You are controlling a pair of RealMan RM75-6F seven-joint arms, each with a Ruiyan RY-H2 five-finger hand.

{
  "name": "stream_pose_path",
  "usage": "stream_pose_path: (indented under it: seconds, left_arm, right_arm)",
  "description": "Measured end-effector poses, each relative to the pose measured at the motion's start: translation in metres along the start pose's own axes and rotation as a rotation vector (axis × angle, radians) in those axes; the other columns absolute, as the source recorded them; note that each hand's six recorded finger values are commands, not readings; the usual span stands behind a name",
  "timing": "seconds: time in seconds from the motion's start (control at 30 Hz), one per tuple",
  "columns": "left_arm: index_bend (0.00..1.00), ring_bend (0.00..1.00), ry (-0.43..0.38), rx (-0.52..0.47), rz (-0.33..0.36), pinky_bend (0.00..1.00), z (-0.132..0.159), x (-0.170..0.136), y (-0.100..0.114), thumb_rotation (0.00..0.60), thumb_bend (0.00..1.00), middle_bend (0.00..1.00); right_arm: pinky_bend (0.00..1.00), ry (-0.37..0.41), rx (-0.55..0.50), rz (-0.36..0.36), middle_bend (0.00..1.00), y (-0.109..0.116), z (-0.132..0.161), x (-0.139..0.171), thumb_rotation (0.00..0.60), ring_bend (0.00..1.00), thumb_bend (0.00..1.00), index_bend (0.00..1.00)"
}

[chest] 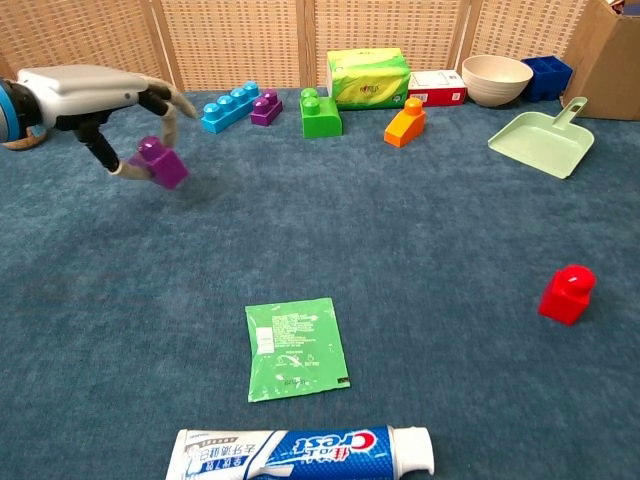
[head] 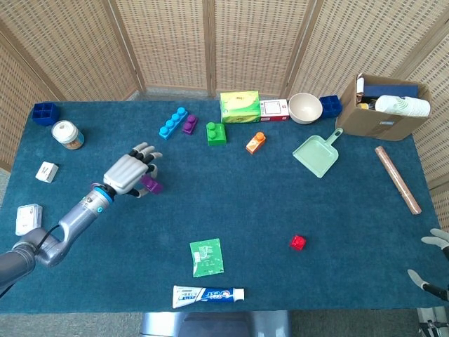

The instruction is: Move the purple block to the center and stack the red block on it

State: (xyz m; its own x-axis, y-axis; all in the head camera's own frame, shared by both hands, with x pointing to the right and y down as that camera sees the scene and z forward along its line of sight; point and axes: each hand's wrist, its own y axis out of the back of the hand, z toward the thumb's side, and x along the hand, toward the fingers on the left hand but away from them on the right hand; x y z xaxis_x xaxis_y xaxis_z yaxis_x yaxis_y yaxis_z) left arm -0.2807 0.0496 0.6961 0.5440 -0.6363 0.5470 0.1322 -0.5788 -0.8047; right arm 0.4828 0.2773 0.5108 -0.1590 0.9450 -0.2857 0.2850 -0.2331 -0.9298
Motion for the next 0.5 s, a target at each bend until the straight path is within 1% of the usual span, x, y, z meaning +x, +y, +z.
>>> stream_pose_path:
  seconds: [0.23, 0.4, 0.5]
  left_arm:
    - [0.58, 0.04, -0.16, 0.009, 0.033, 0.0, 0.042, 0.001, 0.016, 0.6, 0.34, 0.18]
    - [0.58, 0.04, -0.271, 0.022, 0.047, 0.0, 0.075, 0.007, 0.021, 0.6, 0.34, 0.18]
    - [0.58, 0.04, -0.332, 0.024, 0.052, 0.0, 0.097, 0.012, 0.02, 0.6, 0.34, 0.18]
  right_arm:
    - [0.05, -0.007, -0.004, -0.004, 0.26, 0.0, 0.0, 0.002, 0.6, 0.0, 0.1, 0.34]
    - [0.06, -0.004, -0.005, -0.007, 0.26, 0.001, 0.001, 0.002, 0.6, 0.0, 0.1, 0.34]
    - [0.06, -0.001, -0.008, -0.003, 0.26, -0.001, 0.002, 0.001, 0.6, 0.0, 0.1, 0.34]
